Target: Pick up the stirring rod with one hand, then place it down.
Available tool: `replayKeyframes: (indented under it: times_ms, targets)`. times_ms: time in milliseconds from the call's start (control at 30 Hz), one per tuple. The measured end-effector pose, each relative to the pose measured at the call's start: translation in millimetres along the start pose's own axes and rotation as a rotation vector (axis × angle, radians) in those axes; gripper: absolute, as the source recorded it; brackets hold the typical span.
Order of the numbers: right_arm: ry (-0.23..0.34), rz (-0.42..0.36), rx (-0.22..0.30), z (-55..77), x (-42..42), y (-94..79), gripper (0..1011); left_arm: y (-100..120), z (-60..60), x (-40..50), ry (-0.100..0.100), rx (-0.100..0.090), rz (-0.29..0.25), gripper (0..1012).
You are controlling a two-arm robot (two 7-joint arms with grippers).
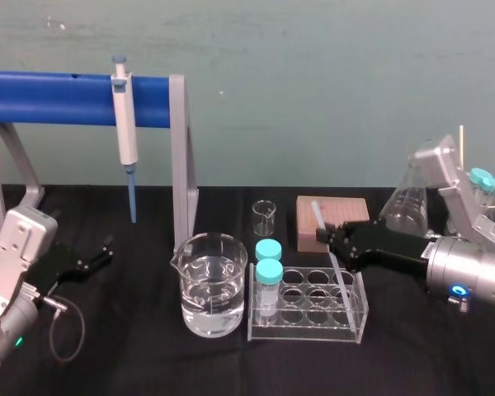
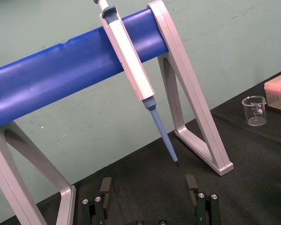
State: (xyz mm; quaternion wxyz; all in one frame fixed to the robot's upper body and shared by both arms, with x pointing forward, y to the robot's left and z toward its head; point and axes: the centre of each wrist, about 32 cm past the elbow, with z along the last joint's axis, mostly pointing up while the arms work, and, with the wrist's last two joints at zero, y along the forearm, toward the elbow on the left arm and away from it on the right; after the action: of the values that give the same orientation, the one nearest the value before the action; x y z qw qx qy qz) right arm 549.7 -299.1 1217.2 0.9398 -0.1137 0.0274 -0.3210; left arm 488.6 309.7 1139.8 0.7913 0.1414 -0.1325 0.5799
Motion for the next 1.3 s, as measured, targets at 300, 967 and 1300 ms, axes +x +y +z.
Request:
replayKeyframes:
  times_ms: [300,967,1300]
  targets:
    - [-0.093,-0.084,0.253,-12.6,-13.8,-7.2,65,0,0.0,0.0,0.000,0.000,0.000,1000]
    - [-0.160,-0.095,0.461,-11.9,-26.3,-29.2,65,0,0.0,0.0,0.000,0.000,0.000,1000]
    - [-0.158,-0.089,0.484,-13.6,-30.3,-34.2,65,0,0.0,0.0,0.000,0.000,0.000,1000]
